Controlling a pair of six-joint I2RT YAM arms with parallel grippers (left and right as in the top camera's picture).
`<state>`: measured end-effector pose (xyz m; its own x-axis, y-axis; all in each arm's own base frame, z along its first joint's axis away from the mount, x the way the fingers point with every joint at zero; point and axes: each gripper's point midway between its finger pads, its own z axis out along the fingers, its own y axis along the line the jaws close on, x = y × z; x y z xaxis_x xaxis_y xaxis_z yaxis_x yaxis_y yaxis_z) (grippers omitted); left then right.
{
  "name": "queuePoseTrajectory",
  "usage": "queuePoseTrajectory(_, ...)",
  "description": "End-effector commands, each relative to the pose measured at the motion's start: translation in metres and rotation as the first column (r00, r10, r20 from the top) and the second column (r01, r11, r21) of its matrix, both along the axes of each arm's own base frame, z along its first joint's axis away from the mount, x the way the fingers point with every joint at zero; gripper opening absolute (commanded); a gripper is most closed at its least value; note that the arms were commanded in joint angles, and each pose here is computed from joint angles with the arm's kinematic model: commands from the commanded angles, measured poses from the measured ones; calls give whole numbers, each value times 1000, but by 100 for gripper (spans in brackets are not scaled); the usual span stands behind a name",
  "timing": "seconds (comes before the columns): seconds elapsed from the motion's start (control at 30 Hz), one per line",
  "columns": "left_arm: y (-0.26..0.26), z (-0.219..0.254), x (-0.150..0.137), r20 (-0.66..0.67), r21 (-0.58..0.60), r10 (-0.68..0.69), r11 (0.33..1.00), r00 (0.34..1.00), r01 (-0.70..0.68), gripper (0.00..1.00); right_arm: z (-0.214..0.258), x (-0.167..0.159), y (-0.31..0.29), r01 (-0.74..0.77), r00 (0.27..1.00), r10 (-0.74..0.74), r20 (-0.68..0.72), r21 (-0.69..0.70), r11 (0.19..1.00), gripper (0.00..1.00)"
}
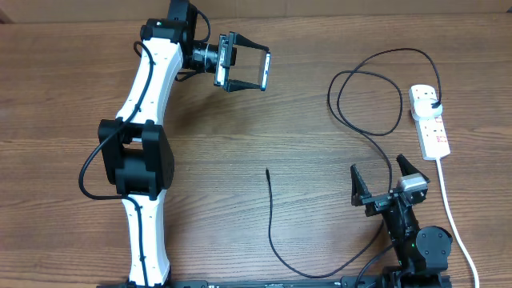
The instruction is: Plug charger to phone and switch on socket
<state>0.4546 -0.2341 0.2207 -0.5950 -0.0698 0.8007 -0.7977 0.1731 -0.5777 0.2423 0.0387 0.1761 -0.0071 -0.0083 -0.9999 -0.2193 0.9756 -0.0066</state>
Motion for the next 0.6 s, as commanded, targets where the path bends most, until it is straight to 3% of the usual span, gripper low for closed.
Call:
queuePoseTrajectory(0.0,-4,20,-2,17,-62,-20,998,1000,21,4,-2,0,0,-2,1000,2,3,-1,1000,100)
queuePoseTrajectory(0.57,-4,18,-1,23,-51,-17,999,1000,18,4,-2,0,0,-2,1000,2,3,-1,1000,100)
